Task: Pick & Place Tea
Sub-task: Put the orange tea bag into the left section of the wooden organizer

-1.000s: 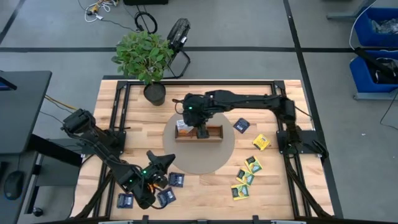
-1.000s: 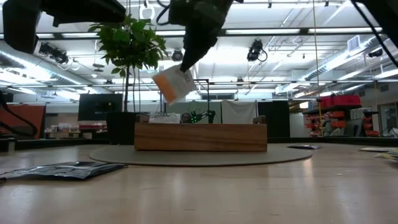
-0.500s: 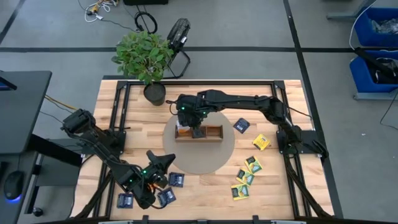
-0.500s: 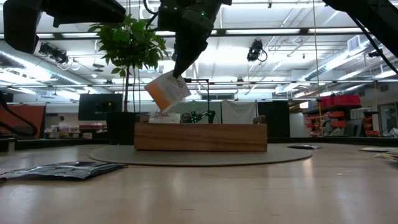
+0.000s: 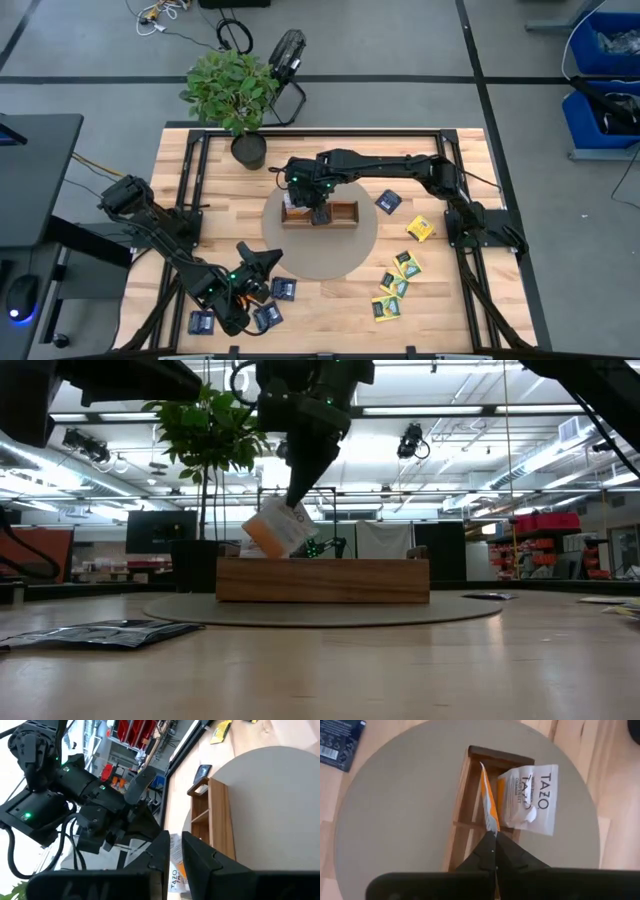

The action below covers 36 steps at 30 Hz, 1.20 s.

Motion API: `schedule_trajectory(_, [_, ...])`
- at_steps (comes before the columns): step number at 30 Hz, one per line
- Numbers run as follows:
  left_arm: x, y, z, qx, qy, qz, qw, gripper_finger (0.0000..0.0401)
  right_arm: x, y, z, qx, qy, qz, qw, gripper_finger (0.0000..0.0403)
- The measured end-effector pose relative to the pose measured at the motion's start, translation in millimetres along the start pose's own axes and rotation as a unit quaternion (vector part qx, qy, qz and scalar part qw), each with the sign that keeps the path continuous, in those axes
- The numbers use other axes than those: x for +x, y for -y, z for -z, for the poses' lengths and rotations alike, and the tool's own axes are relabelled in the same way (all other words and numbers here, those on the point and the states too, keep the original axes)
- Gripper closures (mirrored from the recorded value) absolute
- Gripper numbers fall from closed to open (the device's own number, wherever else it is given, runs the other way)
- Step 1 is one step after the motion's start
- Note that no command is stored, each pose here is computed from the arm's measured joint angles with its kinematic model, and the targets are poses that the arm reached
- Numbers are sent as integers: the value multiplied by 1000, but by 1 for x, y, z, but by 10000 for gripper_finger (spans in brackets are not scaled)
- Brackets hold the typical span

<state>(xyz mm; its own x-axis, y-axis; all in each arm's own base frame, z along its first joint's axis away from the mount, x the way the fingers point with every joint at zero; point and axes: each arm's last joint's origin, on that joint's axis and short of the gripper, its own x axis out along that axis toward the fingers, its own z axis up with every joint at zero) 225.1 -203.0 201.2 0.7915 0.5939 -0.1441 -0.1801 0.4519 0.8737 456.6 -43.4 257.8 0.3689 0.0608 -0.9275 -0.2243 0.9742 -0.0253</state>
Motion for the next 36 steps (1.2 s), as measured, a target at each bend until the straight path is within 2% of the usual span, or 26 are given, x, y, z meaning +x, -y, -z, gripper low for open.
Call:
schedule_trajectory(14, [0,0,0,2,0,3,1000,346,11,1,2,4,8,7,1000,398])
schedule_trajectory(20, [0,0,0,2,0,3,1000,346,11,-1,-1,-20,21,5,1000,373])
schedule_trajectory(25, [0,0,0,2,0,3,1000,346,11,-2,-2,-26,30,-21,999,352])
schedule_trajectory(36, [0,0,0,2,0,3,1000,346,8,-1,-2,-35,27,5,999,291])
